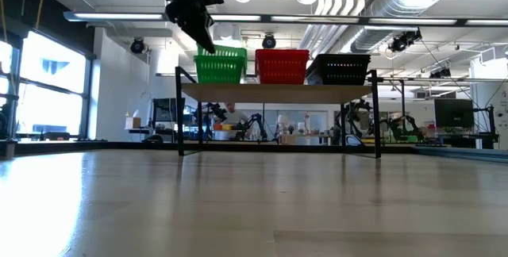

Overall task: Stack baskets on shelf by color
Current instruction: Stack the green bin on top of the stacked green bins on the shelf, then return to Home Position

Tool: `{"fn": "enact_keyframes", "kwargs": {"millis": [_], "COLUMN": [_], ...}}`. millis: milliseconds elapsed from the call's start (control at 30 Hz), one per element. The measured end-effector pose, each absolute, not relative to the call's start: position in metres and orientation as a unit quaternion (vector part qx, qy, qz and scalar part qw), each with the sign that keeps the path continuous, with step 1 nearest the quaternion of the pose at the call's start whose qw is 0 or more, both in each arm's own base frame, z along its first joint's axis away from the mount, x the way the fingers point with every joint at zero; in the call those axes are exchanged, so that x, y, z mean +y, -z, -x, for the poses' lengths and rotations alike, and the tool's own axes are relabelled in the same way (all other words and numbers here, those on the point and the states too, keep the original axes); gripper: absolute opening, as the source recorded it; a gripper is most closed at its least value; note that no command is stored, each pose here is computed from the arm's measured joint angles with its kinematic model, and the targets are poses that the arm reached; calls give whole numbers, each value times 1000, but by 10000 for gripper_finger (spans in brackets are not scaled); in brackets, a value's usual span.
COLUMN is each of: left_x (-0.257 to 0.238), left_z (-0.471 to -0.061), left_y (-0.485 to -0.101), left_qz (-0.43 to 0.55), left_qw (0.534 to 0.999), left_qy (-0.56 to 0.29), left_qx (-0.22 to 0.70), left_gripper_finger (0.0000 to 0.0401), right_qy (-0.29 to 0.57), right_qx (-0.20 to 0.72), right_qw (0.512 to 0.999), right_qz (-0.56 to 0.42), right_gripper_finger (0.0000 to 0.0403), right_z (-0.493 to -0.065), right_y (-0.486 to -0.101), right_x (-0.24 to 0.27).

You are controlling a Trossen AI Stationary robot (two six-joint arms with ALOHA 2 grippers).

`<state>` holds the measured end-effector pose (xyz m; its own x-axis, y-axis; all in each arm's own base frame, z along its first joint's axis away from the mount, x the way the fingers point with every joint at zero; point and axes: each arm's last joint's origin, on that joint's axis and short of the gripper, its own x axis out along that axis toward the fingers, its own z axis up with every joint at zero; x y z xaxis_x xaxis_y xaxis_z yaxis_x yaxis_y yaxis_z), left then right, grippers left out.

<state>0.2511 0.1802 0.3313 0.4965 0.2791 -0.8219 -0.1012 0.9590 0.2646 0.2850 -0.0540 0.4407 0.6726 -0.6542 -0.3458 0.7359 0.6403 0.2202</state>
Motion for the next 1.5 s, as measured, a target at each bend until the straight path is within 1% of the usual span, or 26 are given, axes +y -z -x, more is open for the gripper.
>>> {"fn": "enact_keyframes", "kwargs": {"millis": [233, 433, 533, 833, 1000, 1133, 1300, 1433, 1500], "left_x": [169, 168, 168, 168, 166, 166, 166, 159, 154], "left_z": [-255, -256, -256, -256, -254, -254, -253, -244, -237], "left_y": [-329, -329, -329, -330, -337, -346, -362, -378, -385], "left_qz": [-94, -97, -98, -94, -96, -99, -81, -56, -40], "left_qw": [855, 855, 855, 856, 857, 861, 870, 885, 893], "left_qy": [-87, -85, -85, -88, -92, -97, -115, -119, -117], "left_qx": [502, 502, 502, 502, 497, 490, 473, 446, 432], "left_gripper_finger": [6, 9, 26, 111, 145, 156, 157, 157, 157], "right_qy": [387, 387, 387, 387, 387, 386, 380, 340, 335], "right_qx": [118, 118, 118, 117, 118, 118, 123, 165, 182], "right_qw": [898, 898, 898, 898, 898, 898, 901, 916, 916], "right_qz": [-173, -173, -173, -175, -174, -175, -171, -133, -124], "right_gripper_finger": [161, 161, 161, 161, 161, 161, 161, 161, 161], "right_z": [-285, -285, -285, -285, -285, -285, -285, -282, -275], "right_y": [-441, -441, -441, -441, -441, -441, -440, -439, -439], "right_x": [-54, -54, -54, -54, -54, -54, -53, -51, -50]}}
